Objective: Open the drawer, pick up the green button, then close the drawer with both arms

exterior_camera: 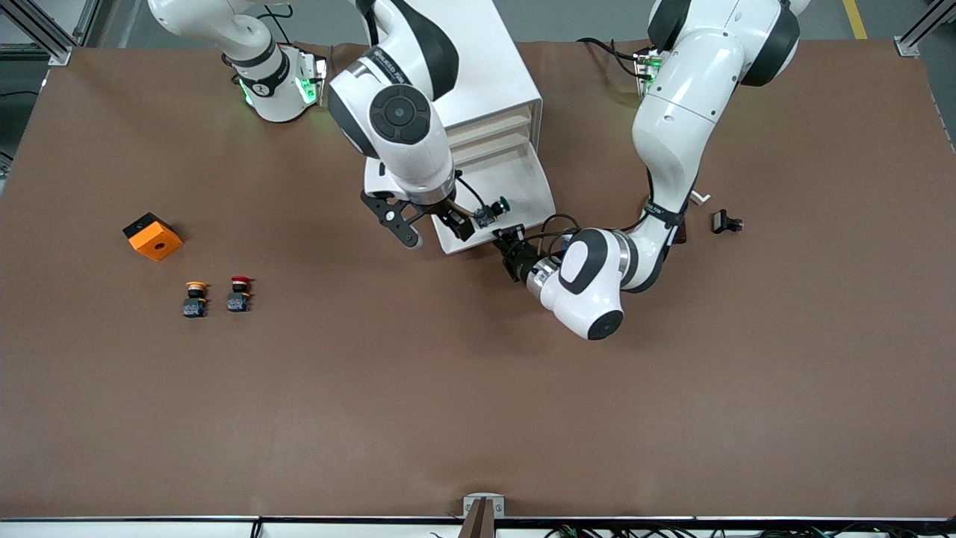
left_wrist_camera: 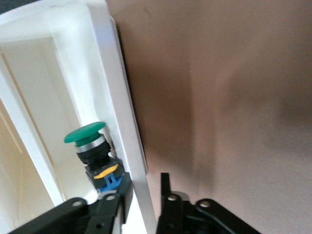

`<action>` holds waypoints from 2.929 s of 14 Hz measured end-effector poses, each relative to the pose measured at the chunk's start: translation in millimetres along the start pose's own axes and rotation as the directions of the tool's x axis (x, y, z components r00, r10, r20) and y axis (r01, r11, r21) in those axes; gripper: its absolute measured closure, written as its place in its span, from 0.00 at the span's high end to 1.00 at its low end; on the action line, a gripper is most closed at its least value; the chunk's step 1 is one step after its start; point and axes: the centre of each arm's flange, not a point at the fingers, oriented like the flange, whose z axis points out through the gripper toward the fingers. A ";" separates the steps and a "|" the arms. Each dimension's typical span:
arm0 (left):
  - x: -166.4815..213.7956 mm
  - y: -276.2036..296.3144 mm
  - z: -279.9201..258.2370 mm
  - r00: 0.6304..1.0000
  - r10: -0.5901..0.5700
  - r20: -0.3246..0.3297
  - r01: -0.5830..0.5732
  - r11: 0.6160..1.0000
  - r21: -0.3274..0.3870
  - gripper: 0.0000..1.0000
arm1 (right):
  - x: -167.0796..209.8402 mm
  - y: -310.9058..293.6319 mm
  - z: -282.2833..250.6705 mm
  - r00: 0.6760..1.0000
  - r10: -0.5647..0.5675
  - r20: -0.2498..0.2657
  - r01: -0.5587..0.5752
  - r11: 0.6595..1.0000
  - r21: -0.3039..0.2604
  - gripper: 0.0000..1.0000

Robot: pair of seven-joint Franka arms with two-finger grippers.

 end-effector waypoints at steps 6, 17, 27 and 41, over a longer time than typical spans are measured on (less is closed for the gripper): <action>-2.2 5.5 -38.1 0.999 0.025 0.028 -0.023 0.997 -0.076 0.96 | -29.9 -6.1 43.5 1.000 0.028 -0.005 -0.028 0.999 -0.034 1.00; 20.5 -24.1 -188.7 0.848 0.341 -0.405 -0.488 0.800 -0.348 1.00 | -92.0 -0.8 119.9 1.000 0.023 -0.017 -0.023 1.000 -0.002 1.00; 46.9 -89.7 -301.5 0.352 0.552 -0.755 -0.881 0.468 -0.069 1.00 | -76.8 -4.4 149.0 0.998 0.045 -0.040 -0.046 0.999 -0.022 1.00; 31.3 -77.4 -261.6 0.157 0.640 -0.752 -0.925 0.362 0.115 1.00 | -45.5 -29.5 53.9 0.996 0.084 -0.030 -0.085 0.995 -0.047 0.41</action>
